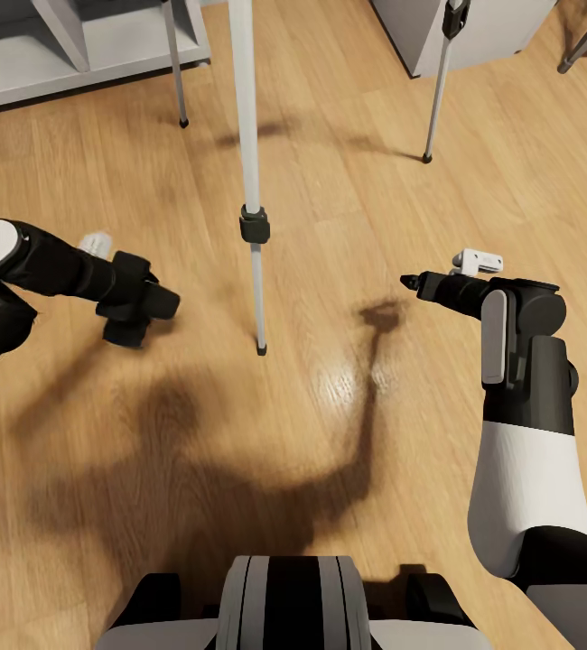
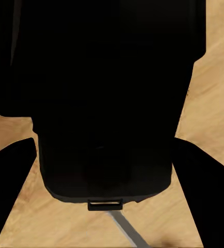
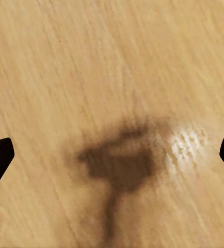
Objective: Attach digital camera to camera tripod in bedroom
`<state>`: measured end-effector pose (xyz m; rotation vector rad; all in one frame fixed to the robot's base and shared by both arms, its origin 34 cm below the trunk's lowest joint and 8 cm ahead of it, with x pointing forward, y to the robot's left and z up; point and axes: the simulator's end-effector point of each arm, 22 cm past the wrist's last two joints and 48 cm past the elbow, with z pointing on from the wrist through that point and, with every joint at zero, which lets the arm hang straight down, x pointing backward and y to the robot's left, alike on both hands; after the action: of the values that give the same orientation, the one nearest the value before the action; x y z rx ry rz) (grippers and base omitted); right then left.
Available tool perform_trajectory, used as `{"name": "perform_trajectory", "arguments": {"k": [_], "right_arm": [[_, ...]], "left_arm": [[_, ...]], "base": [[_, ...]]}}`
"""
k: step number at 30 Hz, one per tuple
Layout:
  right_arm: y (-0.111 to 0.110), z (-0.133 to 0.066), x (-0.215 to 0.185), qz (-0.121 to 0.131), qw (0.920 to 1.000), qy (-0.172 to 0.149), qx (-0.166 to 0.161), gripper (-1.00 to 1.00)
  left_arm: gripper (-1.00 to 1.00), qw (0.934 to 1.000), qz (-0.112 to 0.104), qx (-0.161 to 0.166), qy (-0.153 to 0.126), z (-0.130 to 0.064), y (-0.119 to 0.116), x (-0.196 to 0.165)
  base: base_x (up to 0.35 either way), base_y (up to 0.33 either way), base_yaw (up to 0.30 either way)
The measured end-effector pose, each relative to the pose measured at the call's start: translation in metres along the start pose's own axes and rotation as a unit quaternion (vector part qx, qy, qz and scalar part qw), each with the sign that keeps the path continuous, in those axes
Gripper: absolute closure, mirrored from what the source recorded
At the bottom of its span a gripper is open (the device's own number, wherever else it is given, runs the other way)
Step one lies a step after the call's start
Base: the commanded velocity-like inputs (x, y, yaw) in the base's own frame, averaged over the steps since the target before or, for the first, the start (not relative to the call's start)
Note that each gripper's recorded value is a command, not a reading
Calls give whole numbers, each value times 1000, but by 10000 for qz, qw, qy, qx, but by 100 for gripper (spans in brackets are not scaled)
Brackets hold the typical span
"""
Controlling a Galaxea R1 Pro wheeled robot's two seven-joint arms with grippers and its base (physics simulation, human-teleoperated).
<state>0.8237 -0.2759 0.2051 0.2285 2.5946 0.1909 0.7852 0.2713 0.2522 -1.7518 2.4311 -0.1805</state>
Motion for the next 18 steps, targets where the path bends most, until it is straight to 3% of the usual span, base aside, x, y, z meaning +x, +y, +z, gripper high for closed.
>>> {"name": "perform_trajectory", "arguments": {"k": [3, 4, 5, 6, 7, 11, 12, 16, 18], "right_arm": [[0, 0, 0, 0, 10000, 0, 0, -100], [0, 0, 0, 0, 10000, 0, 0, -100], [0, 0, 0, 0, 10000, 0, -1, -100], [0, 0, 0, 0, 10000, 0, 0, -100], [0, 0, 0, 0, 10000, 0, -1, -100], [0, 0, 0, 1, 10000, 0, -2, -100], [0, 0, 0, 1, 10000, 0, -1, -100], [0, 0, 0, 0, 10000, 0, 0, -100], [0, 0, 0, 0, 10000, 0, 0, -100]], "left_arm": [[100, 9968, 794, -3, 15, -1, 1, -4], [100, 9968, 802, -3, 15, -1, 1, -4], [100, 9932, 1160, -22, -20, -2, 3, -11], [100, 9931, 1173, -23, -20, -2, 4, -11], [100, 9910, 1336, -48, -56, -2, 6, -18], [100, 9765, 2149, -124, -118, -7, 12, -38], [100, 9763, 2158, -125, -116, -7, 12, -38], [100, 9545, 2977, -160, -36, -11, 14, -43], [100, 9446, 3275, -197, 19, -11, 18, -43]], "base": [[0, 0, 0], [0, 0, 0], [0, 0, 0], [0, 0, 0], [0, 0, 0], [0, 0, 0], [0, 0, 0], [0, 0, 0], [0, 0, 0]]}}
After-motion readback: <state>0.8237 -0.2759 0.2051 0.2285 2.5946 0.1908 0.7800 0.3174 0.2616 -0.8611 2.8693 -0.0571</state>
